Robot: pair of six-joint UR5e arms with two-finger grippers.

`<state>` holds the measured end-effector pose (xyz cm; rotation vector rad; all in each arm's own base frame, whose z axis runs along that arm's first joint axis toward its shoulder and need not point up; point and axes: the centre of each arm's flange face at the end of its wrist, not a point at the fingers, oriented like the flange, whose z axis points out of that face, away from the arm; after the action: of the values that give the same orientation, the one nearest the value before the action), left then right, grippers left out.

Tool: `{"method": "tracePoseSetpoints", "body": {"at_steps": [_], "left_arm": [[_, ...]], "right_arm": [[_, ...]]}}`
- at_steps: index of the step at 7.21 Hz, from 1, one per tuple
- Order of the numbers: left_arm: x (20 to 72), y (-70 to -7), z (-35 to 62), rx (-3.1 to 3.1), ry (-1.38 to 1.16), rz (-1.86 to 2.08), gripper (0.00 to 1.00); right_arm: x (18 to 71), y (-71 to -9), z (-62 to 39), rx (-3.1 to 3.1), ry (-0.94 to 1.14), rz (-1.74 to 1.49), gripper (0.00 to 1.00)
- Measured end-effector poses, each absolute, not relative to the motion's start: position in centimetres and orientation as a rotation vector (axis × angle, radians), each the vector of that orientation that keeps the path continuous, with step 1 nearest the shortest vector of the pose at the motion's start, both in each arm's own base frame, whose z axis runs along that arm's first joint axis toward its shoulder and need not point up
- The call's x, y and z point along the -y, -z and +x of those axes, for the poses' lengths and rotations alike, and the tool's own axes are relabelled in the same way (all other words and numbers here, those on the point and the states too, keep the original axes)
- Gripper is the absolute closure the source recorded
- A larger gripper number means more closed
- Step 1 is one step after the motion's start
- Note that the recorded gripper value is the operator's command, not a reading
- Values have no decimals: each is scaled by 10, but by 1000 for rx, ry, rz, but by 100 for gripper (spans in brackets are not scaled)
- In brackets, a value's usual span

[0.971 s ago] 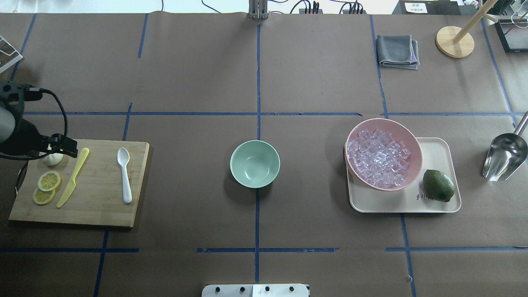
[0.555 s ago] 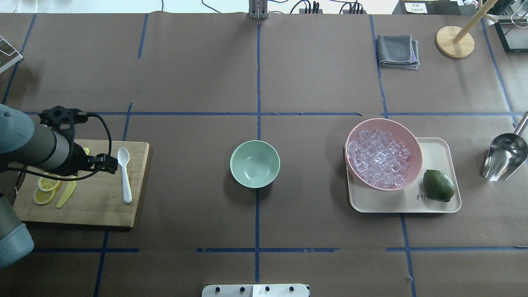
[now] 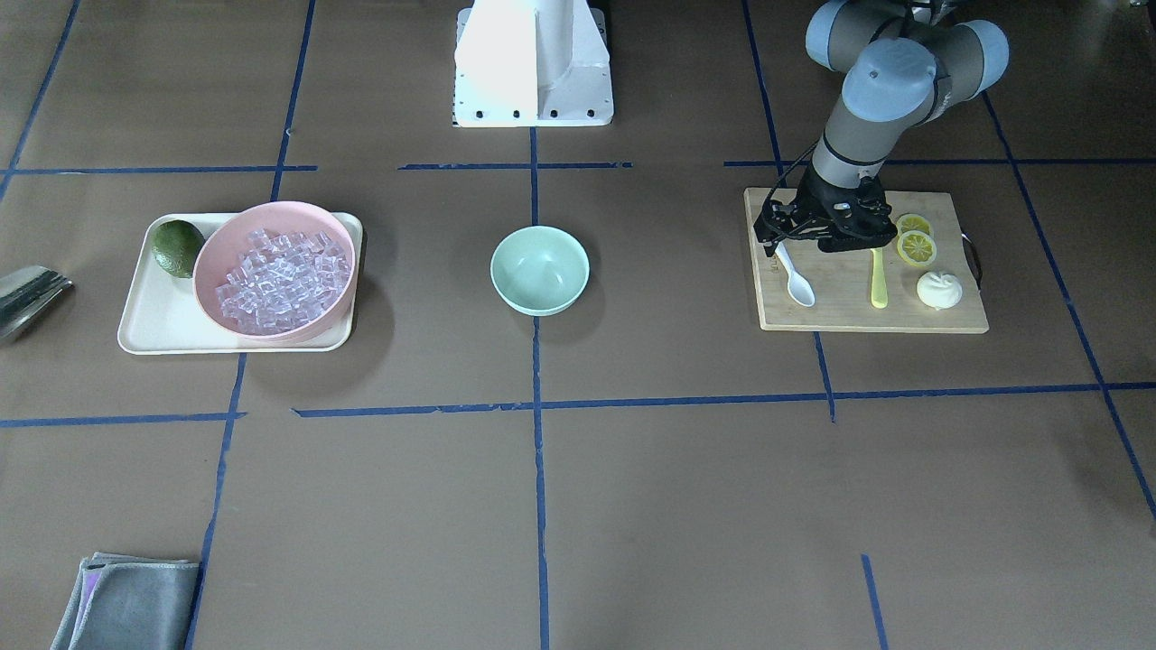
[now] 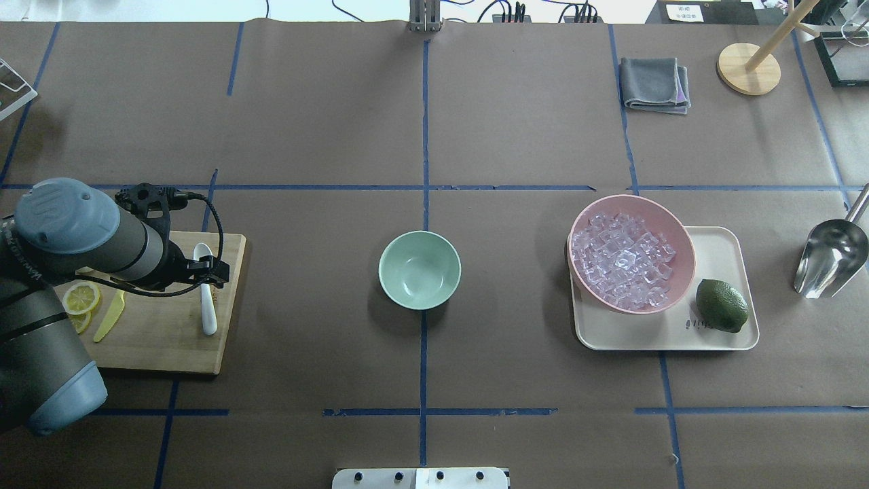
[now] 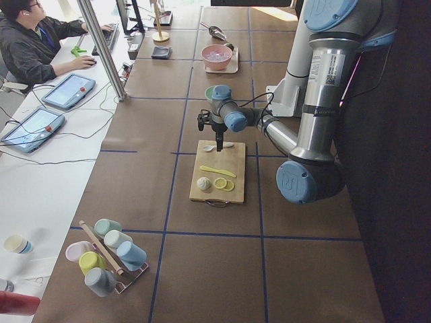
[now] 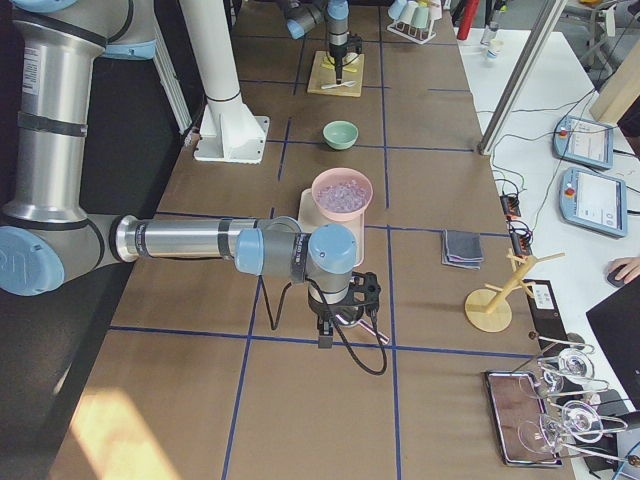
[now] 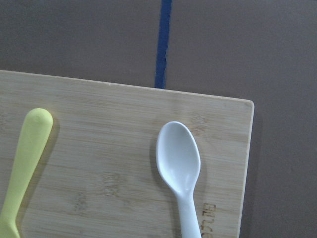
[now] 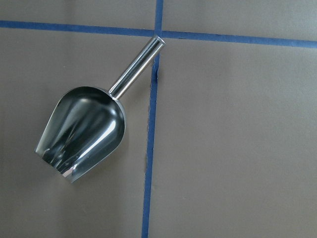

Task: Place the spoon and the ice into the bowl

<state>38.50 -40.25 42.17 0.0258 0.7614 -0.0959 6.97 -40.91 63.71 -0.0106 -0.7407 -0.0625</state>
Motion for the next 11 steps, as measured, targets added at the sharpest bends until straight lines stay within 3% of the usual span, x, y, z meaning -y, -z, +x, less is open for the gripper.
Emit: {"method": "tracePoseSetpoints", "body": {"at_steps": [1,3,4,5,7,8,11], "left_arm": [[401,-426,391,-760,89,22,20],[397,-431,399,-758,75,12,29],[394,-432,402,-758,70,7,40],[393,-432,403,-759,68,4,54],[393,-431,403,-762,67,1,91],[393,-431,404,-762,66,1,98],[392,-427,403,-772,61,8,100]], "right_arm": [[409,-637,70,741,62,-11,0],[409,-637,70,741,62,-11,0],[409,-637,70,741,63,-11,0],[409,-637,70,741,63,-10,0],[409,-637,70,741,64,-10,0],[409,-637,70,741,64,-10,0],[409,-637,70,741,64,-9,0]]}}
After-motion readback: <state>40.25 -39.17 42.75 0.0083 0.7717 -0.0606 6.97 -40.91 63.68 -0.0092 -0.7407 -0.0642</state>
